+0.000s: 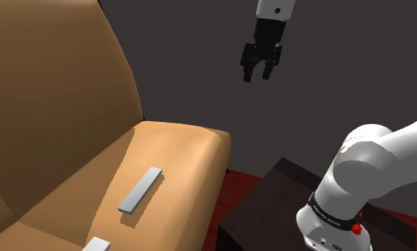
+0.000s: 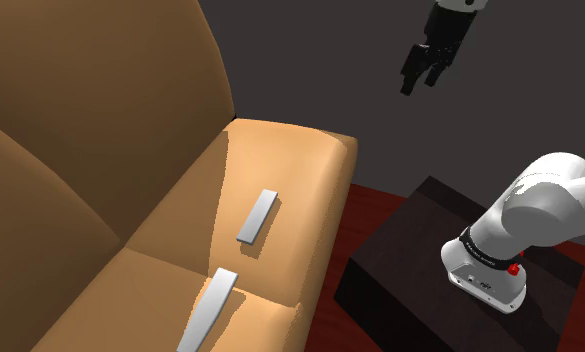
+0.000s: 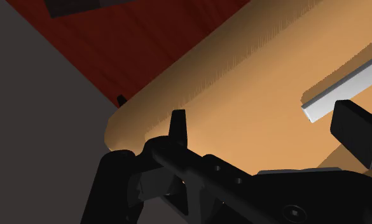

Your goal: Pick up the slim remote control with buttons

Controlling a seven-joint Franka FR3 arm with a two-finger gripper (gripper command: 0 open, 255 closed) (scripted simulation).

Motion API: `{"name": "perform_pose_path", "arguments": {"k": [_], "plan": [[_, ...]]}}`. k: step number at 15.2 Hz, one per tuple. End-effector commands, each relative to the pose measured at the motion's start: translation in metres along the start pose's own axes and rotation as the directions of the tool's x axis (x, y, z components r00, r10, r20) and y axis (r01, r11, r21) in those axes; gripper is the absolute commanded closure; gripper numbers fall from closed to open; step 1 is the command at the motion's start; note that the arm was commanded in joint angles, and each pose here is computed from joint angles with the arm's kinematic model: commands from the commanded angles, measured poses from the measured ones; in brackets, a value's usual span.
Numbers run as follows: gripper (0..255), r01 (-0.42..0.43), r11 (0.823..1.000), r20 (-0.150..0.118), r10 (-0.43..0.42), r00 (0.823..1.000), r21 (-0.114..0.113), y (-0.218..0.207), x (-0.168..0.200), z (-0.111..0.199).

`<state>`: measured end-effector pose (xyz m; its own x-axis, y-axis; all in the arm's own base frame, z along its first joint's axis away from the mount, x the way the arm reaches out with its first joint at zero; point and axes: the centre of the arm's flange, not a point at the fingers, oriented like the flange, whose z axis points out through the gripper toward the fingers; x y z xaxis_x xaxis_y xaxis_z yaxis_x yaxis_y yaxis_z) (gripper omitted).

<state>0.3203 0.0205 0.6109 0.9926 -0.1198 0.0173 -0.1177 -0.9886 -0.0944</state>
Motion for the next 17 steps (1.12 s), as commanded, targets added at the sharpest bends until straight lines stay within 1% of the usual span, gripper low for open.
{"name": "perform_pose_path", "arguments": {"k": [1, 5, 9, 13, 17], "plan": [[0, 0.0, 1.0, 0.0, 0.0, 1.0, 0.0, 0.0, 0.0, 0.0], [0, -0.074, 0.997, 0.002, 0.074, 0.997, -0.014, -0.04, 0.004, 0.036], [0, -0.148, 0.989, 0.003, 0.149, 0.989, -0.027, -0.08, 0.011, 0.073], [0, -0.222, 0.974, 0.003, 0.222, 0.975, -0.041, -0.118, 0.021, 0.11], [0, -0.293, 0.954, 0.002, 0.294, 0.956, -0.055, -0.156, 0.034, 0.148]]}}
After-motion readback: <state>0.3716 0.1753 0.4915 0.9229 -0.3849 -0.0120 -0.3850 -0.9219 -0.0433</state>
